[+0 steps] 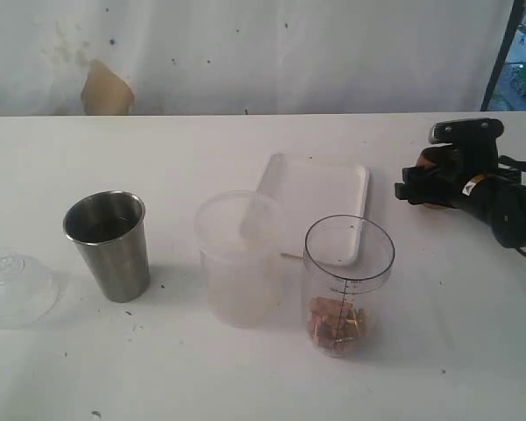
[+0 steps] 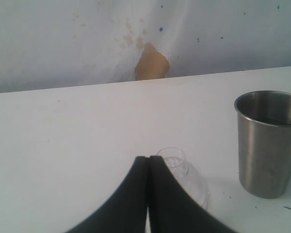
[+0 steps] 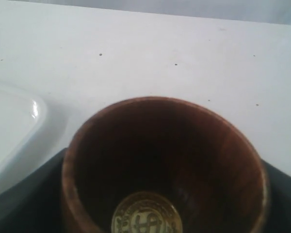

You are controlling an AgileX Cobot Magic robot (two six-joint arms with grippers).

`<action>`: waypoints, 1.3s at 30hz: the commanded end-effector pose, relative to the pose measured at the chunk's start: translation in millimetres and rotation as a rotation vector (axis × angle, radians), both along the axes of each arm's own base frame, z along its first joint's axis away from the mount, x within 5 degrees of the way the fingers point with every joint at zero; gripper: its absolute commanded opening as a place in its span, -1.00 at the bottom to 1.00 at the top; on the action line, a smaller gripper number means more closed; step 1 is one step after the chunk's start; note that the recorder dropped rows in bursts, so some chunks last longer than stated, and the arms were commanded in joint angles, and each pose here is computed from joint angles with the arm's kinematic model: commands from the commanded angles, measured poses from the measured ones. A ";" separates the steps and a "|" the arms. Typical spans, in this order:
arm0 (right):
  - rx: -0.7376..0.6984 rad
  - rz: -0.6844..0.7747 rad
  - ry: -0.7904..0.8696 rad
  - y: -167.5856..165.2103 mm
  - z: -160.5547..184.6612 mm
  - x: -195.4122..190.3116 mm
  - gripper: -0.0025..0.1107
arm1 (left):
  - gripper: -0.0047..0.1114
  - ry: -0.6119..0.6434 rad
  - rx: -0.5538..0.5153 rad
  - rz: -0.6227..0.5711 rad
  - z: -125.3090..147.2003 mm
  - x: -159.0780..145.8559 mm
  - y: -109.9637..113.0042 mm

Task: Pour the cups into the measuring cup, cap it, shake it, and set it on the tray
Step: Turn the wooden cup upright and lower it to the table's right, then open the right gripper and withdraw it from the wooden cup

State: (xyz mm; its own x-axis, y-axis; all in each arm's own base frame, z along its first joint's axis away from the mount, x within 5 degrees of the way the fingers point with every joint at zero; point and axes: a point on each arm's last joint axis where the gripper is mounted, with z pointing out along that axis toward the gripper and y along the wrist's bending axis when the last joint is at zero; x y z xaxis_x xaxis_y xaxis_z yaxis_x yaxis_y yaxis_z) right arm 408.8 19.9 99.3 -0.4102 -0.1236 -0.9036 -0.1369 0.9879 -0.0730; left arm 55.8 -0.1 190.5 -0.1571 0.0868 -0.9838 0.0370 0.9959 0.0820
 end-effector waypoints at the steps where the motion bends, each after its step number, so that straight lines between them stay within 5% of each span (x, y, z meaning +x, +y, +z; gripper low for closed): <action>1: 0.007 -0.001 -0.027 -1.1 3.8 2.3 -0.13 | -0.92 -0.014 -0.001 -0.005 1.5 -0.3 -0.3; 4: 0.008 -0.003 -0.025 -1.3 3.6 2.2 0.42 | -0.92 -0.014 -0.001 -0.005 1.5 -0.3 -0.3; 7: 0.008 -0.003 -0.025 -1.3 3.6 2.2 0.64 | -0.92 -0.014 -0.001 -0.005 1.5 -0.3 -0.3; 17: 0.009 -0.003 -0.034 -1.3 6.6 2.4 0.64 | -0.92 -0.014 -0.001 -0.005 1.5 -0.3 -0.3; 27: -0.007 -0.014 -0.030 -3.0 59.1 -5.0 0.64 | -0.92 -0.014 -0.001 -0.005 1.5 -0.3 -0.3; 33: 0.007 -0.030 -0.017 -0.8 102.5 -18.7 0.28 | -0.92 -0.014 -0.001 -0.005 1.5 -0.3 -0.3; 39: 0.012 -0.019 -0.011 8.8 156.7 -46.6 -0.56 | -0.92 -0.014 -0.001 -0.005 1.5 -0.3 -0.3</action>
State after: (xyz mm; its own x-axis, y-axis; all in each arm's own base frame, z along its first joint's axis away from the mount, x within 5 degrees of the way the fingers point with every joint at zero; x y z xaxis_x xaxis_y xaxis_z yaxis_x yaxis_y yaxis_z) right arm 374.1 24.4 232.9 -0.4050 -0.1089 -0.9078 -0.1136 0.9912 -0.0682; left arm 55.8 -0.1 190.5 -0.1571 0.0868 -0.9838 0.0370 0.9959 0.0820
